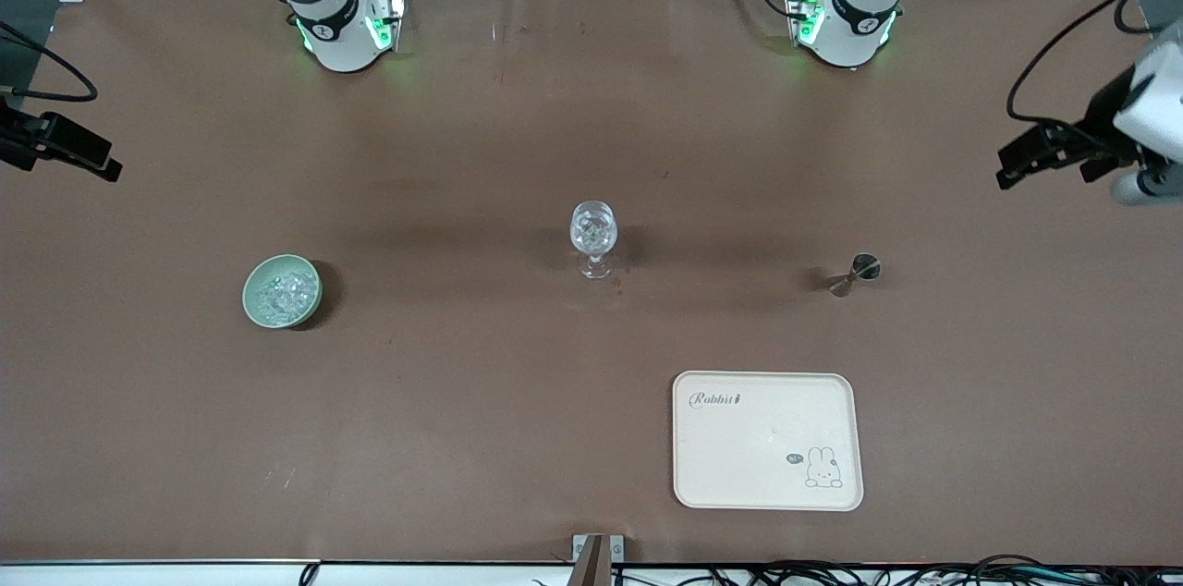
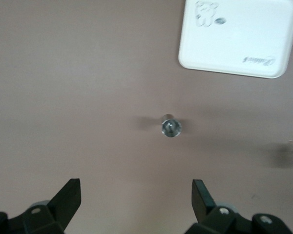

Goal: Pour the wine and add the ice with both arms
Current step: 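Reach the left gripper toward the jigger while the right gripper reaches the bowl, then grasp the silver jigger with the left gripper while the right gripper lowers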

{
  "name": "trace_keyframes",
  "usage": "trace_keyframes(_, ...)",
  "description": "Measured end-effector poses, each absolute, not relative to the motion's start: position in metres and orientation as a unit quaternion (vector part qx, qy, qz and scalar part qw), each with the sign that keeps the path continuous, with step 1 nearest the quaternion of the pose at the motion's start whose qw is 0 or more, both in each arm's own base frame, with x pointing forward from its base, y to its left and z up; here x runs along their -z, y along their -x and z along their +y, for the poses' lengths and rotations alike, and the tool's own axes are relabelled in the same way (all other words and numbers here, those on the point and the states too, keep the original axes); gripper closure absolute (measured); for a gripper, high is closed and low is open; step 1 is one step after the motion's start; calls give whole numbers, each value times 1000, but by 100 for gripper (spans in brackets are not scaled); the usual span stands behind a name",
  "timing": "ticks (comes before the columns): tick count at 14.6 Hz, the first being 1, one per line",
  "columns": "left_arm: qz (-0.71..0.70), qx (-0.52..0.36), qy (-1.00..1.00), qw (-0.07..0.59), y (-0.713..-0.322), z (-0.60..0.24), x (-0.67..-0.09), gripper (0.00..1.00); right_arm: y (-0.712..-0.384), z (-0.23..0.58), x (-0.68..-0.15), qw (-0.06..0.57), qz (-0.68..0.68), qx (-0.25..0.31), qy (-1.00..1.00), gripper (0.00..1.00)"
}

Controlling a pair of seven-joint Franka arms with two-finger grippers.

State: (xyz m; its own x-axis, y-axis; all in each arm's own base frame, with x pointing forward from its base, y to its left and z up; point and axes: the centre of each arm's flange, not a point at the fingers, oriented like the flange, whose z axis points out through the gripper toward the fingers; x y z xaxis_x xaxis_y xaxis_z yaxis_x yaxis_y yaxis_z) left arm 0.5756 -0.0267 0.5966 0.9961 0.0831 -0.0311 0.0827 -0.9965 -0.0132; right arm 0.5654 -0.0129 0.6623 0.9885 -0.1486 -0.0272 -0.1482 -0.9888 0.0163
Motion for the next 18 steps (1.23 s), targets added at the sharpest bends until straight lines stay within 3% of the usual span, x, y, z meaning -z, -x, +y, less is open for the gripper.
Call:
trace_keyframes(4, -128, -61, 990, -8, -609, -10, -529, 0, -565, -13, -662, 7, -74, 14, -997, 0)
trace_keyframes(11, -321, -188, 920, -124, -647, 59, -363, 0, -569, -5, -649, 1, -67, 27, -997, 0)
trace_keyframes(14, -384, -238, 880, -148, -652, 72, -288, 0, -583, 1, -605, 0, -56, 32, -998, 0)
trace_keyframes(18, -466, -304, 806, -202, -646, 88, -224, 0, -597, -19, -505, -1, -28, 30, -999, 0)
